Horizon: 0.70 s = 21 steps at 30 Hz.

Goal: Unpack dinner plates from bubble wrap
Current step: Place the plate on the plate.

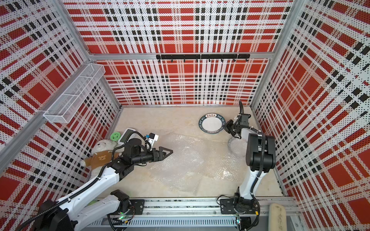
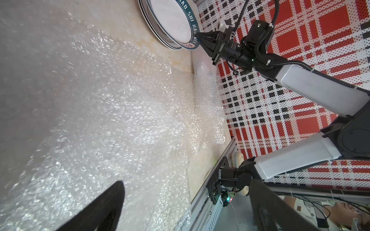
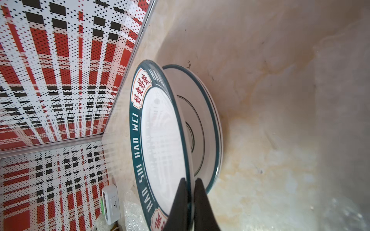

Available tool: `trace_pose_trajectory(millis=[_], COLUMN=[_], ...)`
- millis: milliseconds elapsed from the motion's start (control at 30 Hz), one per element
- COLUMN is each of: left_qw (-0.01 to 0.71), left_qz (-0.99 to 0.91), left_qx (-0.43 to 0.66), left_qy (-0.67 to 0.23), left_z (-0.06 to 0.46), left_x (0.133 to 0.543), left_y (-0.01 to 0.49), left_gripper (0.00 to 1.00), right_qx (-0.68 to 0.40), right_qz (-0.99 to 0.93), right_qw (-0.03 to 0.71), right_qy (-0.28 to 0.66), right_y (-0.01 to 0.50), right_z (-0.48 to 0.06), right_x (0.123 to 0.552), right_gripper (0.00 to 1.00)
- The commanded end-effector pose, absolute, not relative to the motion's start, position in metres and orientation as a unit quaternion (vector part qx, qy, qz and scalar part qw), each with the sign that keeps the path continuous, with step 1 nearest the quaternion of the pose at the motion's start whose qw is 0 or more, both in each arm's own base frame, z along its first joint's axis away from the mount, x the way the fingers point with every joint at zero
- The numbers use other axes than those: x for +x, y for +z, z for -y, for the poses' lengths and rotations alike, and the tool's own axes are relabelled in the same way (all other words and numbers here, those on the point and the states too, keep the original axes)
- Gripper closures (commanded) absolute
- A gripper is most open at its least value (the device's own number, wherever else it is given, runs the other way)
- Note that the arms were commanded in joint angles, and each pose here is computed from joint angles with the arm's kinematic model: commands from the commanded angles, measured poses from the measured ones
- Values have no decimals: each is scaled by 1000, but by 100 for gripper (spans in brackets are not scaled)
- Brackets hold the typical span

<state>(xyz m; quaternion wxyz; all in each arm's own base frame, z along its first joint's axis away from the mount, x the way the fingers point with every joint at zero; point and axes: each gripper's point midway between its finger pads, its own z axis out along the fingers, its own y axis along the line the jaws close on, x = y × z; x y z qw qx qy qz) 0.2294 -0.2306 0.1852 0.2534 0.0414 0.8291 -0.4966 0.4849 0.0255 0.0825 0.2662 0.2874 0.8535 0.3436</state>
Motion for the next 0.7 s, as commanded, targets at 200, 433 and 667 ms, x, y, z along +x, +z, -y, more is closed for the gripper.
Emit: trace_pose_trajectory(millis=[200,433,667], left_qw=[264,263,274], left_qz=[-826,-826,-832], left_qx=[38,38,19], left_qy=[-497,-497,-481], left_z=[232,233,225], left_x=[235,236,241], left_y=[188,187,185], left_gripper=[1,1,1], right_qx=[267,267,263], right_qz=[-846,-848,-846], right_qw=[294,287,286], right_qy=[356,356,364], right_y=[90,82,84], right_z=[-23,-21,-23], right_x=[502,502,503], right_gripper=[100,88,62])
